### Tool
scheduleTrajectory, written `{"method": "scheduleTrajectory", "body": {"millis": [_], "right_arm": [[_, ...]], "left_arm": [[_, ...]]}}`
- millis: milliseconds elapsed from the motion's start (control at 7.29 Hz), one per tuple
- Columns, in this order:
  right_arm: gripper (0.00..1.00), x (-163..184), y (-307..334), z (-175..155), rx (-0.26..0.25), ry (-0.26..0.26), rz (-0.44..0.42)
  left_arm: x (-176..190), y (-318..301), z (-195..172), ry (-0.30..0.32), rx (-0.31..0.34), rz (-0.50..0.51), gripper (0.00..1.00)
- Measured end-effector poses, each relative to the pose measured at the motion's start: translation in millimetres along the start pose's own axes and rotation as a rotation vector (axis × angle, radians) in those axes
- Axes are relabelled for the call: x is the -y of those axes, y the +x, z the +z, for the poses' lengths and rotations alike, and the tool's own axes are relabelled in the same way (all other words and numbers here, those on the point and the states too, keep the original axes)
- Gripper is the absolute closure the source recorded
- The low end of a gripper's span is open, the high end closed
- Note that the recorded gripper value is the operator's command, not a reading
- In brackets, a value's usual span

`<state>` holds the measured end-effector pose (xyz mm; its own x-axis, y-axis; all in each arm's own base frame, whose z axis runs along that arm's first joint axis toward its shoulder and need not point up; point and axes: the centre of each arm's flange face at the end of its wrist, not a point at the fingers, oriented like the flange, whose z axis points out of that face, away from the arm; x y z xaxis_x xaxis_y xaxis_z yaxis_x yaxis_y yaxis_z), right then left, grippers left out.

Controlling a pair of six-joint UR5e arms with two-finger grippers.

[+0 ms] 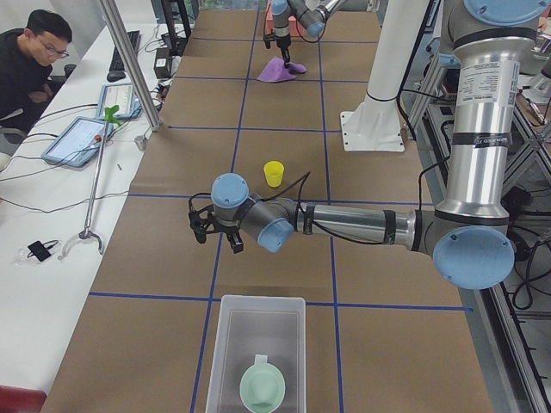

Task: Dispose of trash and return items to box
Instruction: 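Lift the cloth with the right gripper while the left gripper reaches toward the yellow cup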

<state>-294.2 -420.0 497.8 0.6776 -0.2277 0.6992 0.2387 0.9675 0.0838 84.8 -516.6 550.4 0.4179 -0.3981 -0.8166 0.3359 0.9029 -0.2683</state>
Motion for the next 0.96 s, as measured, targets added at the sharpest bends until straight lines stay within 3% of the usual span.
{"method": "scheduleTrajectory", "body": {"millis": [549,960], "right_arm": [[1.00,20.3,49.1,-96.1,0.091,0.118,0.121],[1.00,19.7,92.0,-166.4,0.102,0.215,0.215]], "left_arm": [[-74.1,107.1,24.3,-0.057,-0.053,0.152,0.02],[-145.9,174.0,70.8,-0.017,-0.044,0.254,0.02]]}}
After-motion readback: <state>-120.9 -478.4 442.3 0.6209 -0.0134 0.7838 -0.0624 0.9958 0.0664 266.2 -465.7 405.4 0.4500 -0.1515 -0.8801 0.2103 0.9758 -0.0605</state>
